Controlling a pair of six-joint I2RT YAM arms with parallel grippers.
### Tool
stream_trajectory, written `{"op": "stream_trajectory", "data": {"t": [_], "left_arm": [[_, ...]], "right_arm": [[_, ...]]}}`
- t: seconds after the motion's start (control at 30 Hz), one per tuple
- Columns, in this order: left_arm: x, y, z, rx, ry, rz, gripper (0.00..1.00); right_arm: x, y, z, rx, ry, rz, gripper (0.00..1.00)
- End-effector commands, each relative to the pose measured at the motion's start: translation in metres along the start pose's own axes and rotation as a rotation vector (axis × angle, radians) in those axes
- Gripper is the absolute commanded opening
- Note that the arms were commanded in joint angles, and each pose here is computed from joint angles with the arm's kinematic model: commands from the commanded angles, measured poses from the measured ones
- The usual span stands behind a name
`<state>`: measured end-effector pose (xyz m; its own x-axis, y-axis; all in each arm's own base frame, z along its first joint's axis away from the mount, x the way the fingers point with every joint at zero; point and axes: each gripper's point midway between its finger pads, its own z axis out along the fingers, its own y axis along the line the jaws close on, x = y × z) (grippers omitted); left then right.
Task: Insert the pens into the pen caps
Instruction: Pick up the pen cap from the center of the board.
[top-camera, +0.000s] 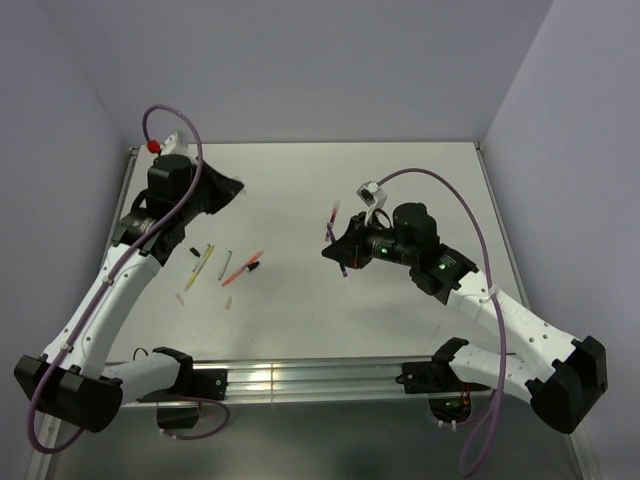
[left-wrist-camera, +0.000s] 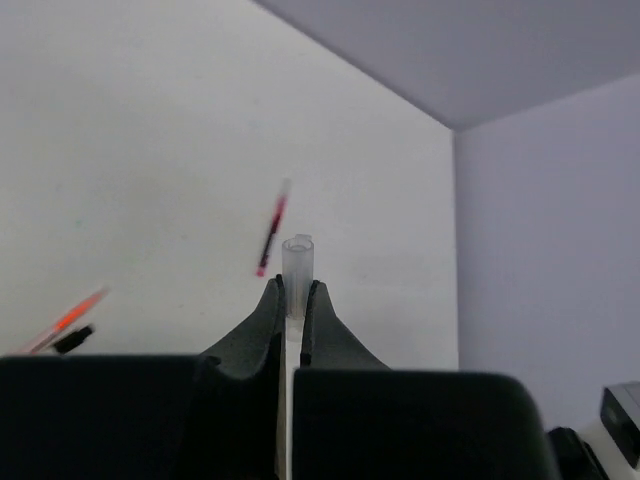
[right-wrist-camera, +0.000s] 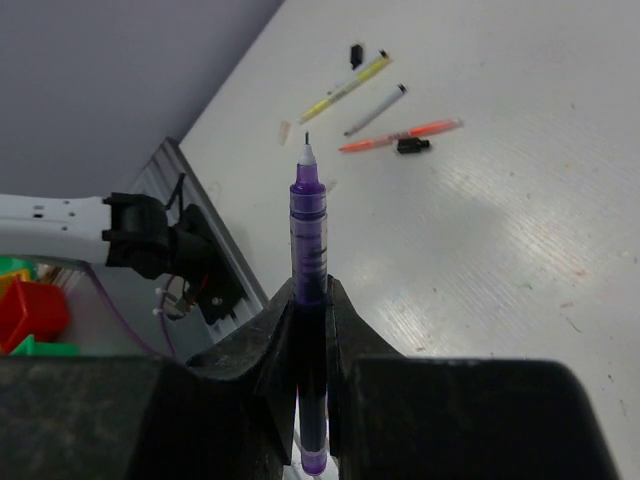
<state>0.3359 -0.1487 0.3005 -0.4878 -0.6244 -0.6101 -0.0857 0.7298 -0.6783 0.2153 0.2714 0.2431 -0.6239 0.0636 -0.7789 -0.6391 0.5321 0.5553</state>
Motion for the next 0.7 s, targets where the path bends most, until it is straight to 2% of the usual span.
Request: {"op": "stream_trajectory", "data": {"t": [0.0, 0.03, 0.13, 0.27, 0.37, 0.67], "left_arm": [[-0.004, -0.066, -0.001, 0.277, 0.044, 0.110, 0.00], [-0.005, -0.092, -0.006, 0.399, 0.044, 0.121, 0.00], [-0.007, -0.137, -0.017, 0.614, 0.026, 0.127, 0.00], [0.005, -0.177, -0.026, 0.799, 0.044, 0.169, 0.00], [0.011, -0.193, -0.038, 0.920, 0.034, 0.177, 0.00], [0.031, -0.200, -0.054, 1.053, 0.047, 0.219, 0.00]], "right_arm": [[-0.026, 0.032, -0.010, -0.129, -0.093, -0.045, 0.00], [-0.027, 0.037, -0.012, -0.150, -0.091, -0.040, 0.00], [-0.043, 0.053, -0.013, -0.207, -0.120, -0.030, 0.00], [-0.066, 0.068, -0.012, -0.247, -0.163, -0.009, 0.00], [-0.081, 0.072, -0.007, -0.251, -0.193, 0.010, 0.00], [-0.108, 0.073, 0.005, -0.245, -0.257, 0.047, 0.00]]}}
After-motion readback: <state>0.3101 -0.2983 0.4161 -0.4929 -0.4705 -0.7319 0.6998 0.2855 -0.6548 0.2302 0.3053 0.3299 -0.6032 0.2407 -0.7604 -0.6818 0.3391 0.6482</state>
